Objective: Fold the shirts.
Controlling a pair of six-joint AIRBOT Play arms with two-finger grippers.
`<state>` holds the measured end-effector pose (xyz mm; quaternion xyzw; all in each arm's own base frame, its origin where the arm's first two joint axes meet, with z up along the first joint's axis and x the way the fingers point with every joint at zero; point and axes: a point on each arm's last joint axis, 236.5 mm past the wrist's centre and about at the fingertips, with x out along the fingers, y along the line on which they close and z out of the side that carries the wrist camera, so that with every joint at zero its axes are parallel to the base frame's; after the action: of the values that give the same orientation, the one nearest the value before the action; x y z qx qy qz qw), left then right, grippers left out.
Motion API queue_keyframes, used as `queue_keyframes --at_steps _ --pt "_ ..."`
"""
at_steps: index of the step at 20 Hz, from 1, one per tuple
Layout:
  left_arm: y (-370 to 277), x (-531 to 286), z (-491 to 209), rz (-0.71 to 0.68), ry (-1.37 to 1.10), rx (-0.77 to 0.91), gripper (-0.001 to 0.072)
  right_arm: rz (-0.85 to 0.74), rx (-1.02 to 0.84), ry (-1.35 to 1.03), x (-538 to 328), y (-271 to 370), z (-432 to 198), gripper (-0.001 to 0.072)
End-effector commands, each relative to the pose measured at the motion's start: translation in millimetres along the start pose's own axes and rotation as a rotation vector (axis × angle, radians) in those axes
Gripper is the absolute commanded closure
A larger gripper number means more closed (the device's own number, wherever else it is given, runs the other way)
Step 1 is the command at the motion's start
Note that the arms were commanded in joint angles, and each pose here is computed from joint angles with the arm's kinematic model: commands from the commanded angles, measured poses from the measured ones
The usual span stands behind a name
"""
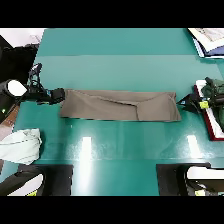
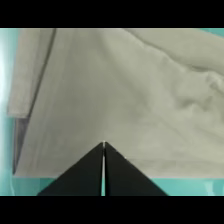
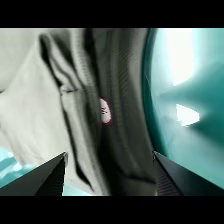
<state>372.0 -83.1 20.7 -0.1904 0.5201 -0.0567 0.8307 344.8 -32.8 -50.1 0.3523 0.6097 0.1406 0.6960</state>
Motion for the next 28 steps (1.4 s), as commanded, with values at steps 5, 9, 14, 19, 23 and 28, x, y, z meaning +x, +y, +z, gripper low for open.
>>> queue_keyframes --at_steps 5,9,14,19,23,28 --pt "-4 0 -11 -0.017 0.048 -0.006 0.0674 0.199 -0.043 0.155 39 19 -5 0.0111" --pt "-5 -1 -12 -0.021 0.053 -0.008 0.0674 0.224 -0.091 0.17 55 41 -6 0.0115" --pt "-5 -1 -16 -0.02 0.068 -0.007 0.0684 0.222 -0.141 0.216 69 60 -16 0.069" --pt "-54 5 -26 -0.126 0.08 0.089 0.0685 0.188 -0.141 0.134 39 90 -10 0.0692" --pt "-132 26 -18 -0.238 0.071 0.239 0.0685 0.194 -0.17 0.013 -4 136 -9 0.0693" --pt "-216 95 -35 -0.299 0.172 0.405 0.0685 0.222 -0.34 -0.039 -37 222 -23 0.0693"
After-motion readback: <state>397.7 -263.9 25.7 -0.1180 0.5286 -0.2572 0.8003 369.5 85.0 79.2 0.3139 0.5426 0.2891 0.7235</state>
